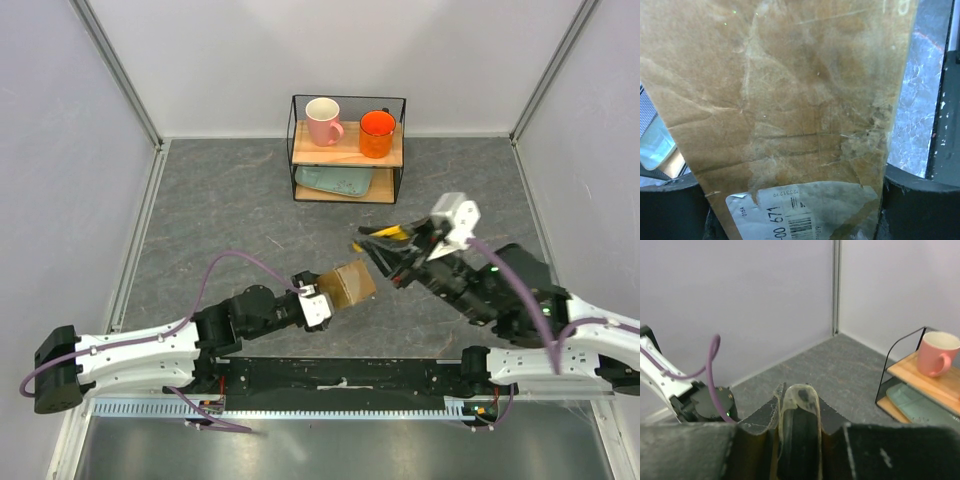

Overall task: Unpack the express box
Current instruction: Cut the express box.

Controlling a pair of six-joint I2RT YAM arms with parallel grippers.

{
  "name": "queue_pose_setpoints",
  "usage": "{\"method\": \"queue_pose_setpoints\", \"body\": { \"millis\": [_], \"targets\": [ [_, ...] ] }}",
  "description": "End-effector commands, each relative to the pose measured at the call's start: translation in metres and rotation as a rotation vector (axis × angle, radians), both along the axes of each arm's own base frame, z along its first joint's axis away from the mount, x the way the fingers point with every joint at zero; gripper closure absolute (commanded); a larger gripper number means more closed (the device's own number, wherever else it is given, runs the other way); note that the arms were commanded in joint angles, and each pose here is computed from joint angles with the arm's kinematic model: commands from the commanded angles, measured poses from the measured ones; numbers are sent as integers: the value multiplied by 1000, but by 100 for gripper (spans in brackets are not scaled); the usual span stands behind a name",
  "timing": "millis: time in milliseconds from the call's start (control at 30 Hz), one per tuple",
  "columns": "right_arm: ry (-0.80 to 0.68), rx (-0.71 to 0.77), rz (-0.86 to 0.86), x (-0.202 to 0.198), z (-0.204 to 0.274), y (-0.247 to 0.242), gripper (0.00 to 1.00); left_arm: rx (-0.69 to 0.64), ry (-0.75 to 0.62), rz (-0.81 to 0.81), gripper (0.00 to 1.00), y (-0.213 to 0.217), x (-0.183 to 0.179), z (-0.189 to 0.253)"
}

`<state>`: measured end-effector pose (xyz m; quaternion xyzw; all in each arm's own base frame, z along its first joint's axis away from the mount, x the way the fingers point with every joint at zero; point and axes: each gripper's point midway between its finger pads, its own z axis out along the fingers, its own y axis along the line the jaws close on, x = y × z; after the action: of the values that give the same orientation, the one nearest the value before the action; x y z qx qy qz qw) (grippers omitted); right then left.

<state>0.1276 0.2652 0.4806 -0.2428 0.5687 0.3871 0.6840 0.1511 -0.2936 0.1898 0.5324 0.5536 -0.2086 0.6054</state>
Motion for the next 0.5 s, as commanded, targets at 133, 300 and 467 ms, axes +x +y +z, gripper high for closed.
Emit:
{"method": "queue_pose_setpoints", "body": {
  "millis": [133,300,467],
  "targets": [
    [71,-62,13,6,-60,45,100,-275,25,65,93,2,1,57],
    [84,-50,0,9,-72,49,100,-267,36,64,94,3,0,53],
    [84,-40,1,8,-72,47,100,-263,43,61,95,4,-1,49]
  ]
}}
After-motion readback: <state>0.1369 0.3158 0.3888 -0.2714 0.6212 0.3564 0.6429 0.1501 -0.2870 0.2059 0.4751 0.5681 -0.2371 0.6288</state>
